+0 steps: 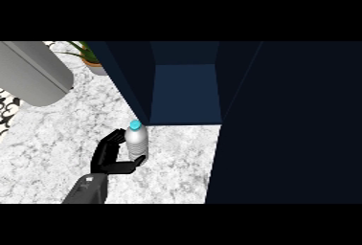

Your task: Pick up the bottled water, place it into the cabinet and close the cabinet

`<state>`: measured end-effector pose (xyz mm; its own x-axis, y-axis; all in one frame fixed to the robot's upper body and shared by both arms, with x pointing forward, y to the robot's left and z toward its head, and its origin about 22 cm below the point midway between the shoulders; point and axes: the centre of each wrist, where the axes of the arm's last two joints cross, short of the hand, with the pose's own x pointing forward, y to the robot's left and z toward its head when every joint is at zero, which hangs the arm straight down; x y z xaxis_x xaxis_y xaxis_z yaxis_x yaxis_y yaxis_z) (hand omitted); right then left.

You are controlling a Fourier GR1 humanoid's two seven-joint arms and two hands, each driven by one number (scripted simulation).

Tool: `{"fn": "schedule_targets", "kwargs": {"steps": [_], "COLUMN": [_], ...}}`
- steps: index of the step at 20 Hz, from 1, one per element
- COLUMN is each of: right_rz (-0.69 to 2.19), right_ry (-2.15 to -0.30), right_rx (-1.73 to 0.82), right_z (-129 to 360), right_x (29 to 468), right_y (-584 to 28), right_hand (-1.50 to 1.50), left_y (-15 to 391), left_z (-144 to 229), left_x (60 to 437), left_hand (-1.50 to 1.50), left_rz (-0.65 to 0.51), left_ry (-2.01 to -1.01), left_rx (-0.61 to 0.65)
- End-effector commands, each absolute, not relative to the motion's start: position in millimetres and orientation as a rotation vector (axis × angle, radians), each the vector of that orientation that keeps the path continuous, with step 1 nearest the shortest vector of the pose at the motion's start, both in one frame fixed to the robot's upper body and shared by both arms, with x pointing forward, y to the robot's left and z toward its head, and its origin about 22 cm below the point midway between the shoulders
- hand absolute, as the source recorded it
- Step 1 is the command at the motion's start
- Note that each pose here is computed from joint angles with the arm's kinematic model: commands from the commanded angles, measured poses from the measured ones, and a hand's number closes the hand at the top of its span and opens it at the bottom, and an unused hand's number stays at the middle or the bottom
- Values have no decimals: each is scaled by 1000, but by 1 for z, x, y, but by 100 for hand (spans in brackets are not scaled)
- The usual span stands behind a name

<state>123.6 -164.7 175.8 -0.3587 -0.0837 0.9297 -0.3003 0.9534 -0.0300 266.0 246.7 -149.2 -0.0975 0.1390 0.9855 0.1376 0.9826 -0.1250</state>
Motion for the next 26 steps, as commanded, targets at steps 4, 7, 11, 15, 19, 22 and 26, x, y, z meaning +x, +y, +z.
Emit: {"fn": "schedule_targets", "kwargs": {"steps": [4, 7, 11, 15, 19, 22, 26], "right_rz": [225, 234, 211, 219, 220, 215, 226], "right_ry": [-1995, -1972, -1978, -1978, -1958, -1971, -1975], "right_rx": [204, 199, 233, 248, 221, 227, 232], "right_z": [182, 193, 195, 192, 181, 182, 178], "right_x": [118, 109, 102, 107, 108, 107, 106], "right_y": [-169, -181, -167, -173, -167, -173, -164], "right_hand": [-150, -150, -150, -150, -150, -150, -150], "left_y": [228, 230, 224, 202, 185, 173, 134], "left_z": [-129, -136, -125, -119, -94, -73, -45], "left_x": [285, 274, 290, 282, 289, 294, 300], "left_hand": [150, 150, 150, 150, 150, 150, 150], "left_rz": [-186, -188, -135, -52, 15, 12, 33], "left_ry": [-1855, -1862, -1888, -1908, -1912, -1888, -1892], "left_rx": [-101, -48, 20, -100, -144, -217, -236]}}
